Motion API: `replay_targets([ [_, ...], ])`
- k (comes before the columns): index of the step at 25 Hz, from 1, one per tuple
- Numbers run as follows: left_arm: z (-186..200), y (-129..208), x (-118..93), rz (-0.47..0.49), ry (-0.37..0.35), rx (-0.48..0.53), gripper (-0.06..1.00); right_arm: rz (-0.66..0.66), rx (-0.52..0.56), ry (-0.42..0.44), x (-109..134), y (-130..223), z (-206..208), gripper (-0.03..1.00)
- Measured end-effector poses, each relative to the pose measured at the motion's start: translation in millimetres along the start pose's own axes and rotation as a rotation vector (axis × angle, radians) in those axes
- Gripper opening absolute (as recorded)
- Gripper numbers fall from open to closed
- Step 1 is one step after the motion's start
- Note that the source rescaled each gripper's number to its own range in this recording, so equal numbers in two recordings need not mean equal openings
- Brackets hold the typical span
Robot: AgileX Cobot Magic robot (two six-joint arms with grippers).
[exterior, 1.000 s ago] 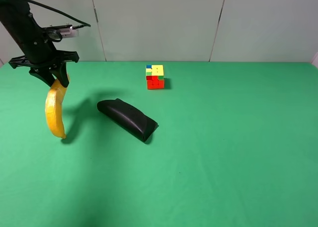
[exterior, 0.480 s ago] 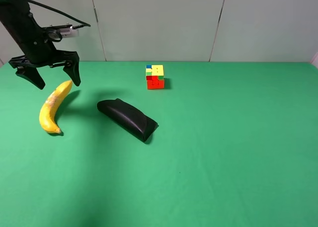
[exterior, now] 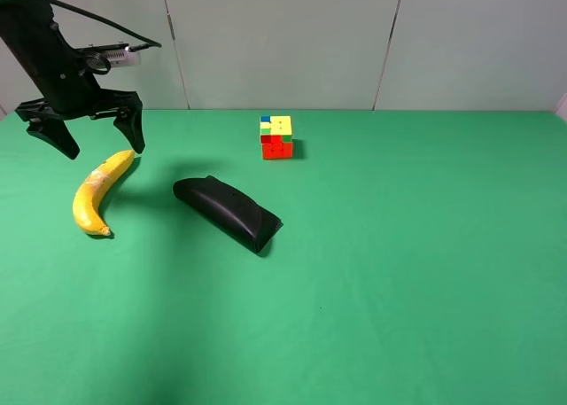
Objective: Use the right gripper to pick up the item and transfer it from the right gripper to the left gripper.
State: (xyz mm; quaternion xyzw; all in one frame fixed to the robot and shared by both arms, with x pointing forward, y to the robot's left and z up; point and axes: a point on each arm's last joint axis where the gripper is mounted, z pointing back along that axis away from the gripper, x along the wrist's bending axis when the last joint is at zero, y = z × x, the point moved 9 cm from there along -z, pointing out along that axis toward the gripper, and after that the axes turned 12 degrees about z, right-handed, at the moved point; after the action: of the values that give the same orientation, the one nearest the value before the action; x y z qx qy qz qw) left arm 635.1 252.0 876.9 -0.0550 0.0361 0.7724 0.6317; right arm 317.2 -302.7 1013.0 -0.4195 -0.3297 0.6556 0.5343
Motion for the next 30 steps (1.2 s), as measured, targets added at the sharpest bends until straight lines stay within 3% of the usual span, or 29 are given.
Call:
replay_targets([
  [7, 30.2, -6.1, -3.5, -0.018, 0.004, -0.054, 1.00, 0.000, 0.000, 0.000, 0.0, 0.0, 0.0, 1.00],
  [16, 113.1, 1.0, 0.6, -0.063, -0.011, -0.269, 0.96, 0.000, 0.000, 0.000, 0.0, 0.0, 0.0, 1.00],
  [26, 154.5, 69.2, 20.8, -0.086, 0.010, -0.498, 0.96, 0.000, 0.000, 0.000, 0.0, 0.0, 0.0, 1.00],
  [30, 164.6, 106.8, 30.5, -0.145, 0.021, -0.616, 0.96, 0.000, 0.000, 0.000, 0.0, 0.0, 0.0, 1.00],
])
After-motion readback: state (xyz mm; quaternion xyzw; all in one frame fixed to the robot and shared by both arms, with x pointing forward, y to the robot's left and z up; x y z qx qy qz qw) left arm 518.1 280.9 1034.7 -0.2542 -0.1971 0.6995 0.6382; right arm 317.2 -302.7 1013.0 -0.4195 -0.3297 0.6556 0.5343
